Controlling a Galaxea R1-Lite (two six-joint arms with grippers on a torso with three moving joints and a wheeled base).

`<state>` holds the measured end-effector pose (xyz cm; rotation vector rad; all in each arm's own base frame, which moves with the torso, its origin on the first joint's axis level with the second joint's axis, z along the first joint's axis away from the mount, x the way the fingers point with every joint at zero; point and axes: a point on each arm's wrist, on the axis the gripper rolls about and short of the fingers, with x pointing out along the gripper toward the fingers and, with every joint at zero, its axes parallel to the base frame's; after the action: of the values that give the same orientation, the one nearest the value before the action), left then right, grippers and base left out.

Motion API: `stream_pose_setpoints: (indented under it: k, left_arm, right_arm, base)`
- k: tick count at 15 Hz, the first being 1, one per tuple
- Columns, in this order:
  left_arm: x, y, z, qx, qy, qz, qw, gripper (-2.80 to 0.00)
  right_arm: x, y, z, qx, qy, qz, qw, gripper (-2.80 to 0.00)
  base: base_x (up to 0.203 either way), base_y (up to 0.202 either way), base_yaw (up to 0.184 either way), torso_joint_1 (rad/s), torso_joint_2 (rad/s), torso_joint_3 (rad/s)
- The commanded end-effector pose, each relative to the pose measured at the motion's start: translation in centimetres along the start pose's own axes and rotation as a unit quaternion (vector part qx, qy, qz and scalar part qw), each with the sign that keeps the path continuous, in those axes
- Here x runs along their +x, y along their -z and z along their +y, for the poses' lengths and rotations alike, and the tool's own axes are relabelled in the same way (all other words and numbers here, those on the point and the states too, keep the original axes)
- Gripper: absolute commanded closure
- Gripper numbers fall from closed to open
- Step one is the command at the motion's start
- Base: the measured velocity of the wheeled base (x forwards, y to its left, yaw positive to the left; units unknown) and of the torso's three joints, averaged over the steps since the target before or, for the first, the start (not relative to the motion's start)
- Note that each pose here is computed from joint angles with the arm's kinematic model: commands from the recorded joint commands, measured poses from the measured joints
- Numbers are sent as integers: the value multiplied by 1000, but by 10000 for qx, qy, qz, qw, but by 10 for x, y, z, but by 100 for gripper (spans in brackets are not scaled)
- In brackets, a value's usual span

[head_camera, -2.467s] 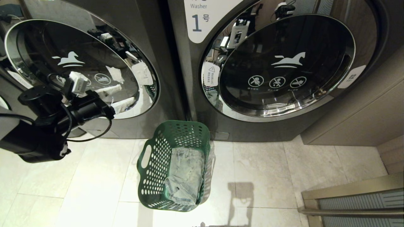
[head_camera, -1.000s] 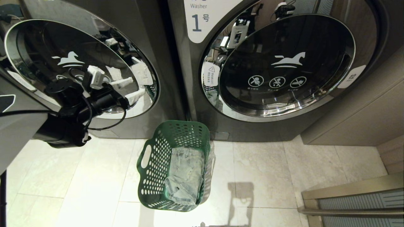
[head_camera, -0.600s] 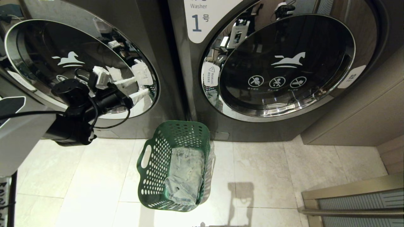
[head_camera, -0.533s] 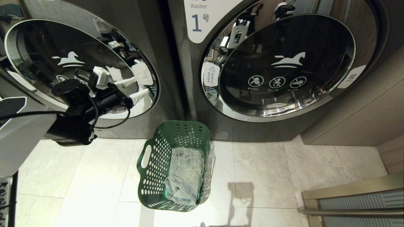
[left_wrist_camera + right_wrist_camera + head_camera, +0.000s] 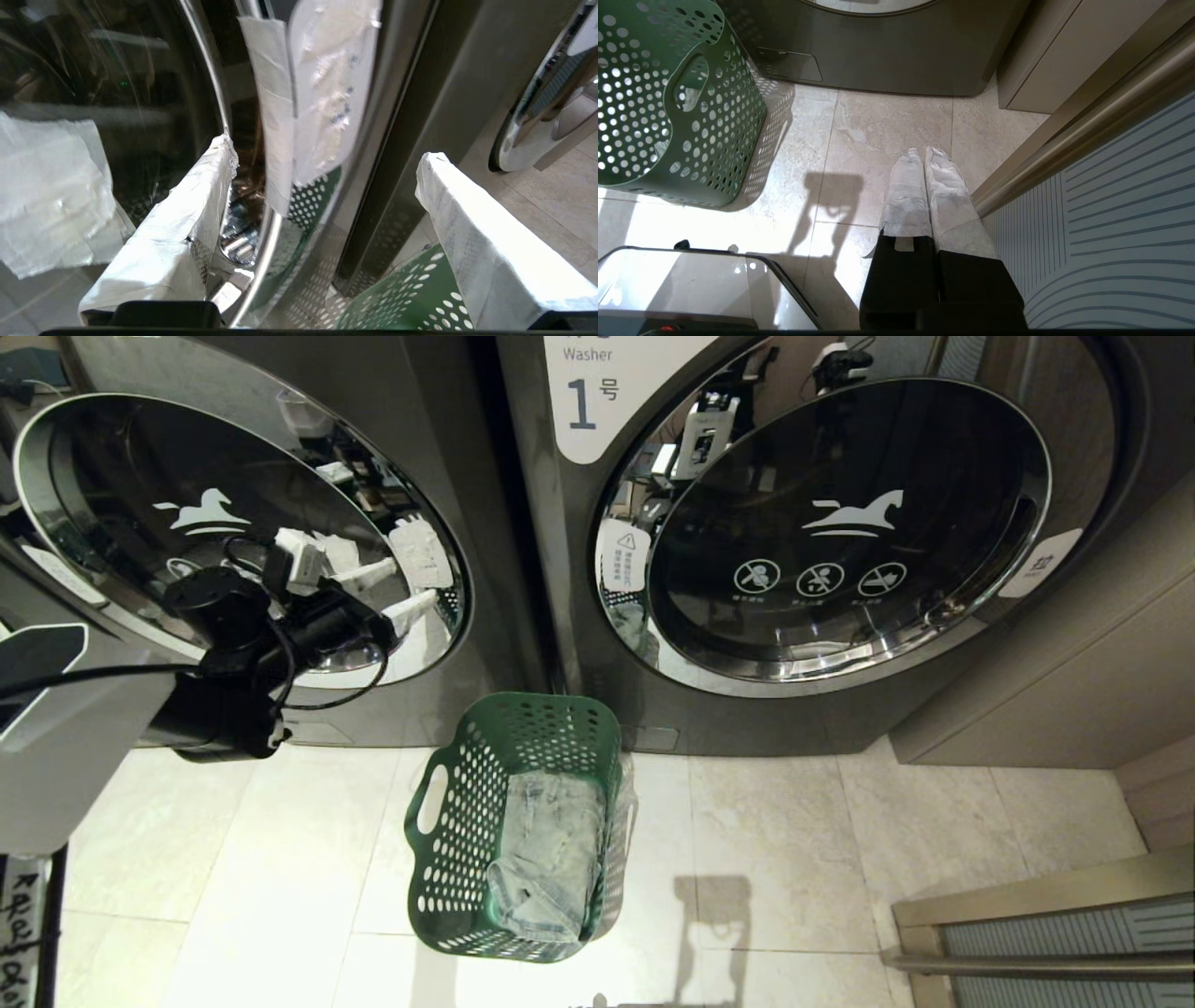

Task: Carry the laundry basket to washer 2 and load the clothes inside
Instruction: Open the lid of the washing machine

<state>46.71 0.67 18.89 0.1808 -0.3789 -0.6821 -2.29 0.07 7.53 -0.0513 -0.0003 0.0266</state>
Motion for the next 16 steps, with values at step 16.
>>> stream_pose_setpoints:
  k: [16]
  left_arm:
    - [27,6,4,-127,202,-95,9997,-280]
  right_arm:
    - [0,0,0,-4,-5,5,10000,0]
  base:
    - [0,0,0,0,0,0]
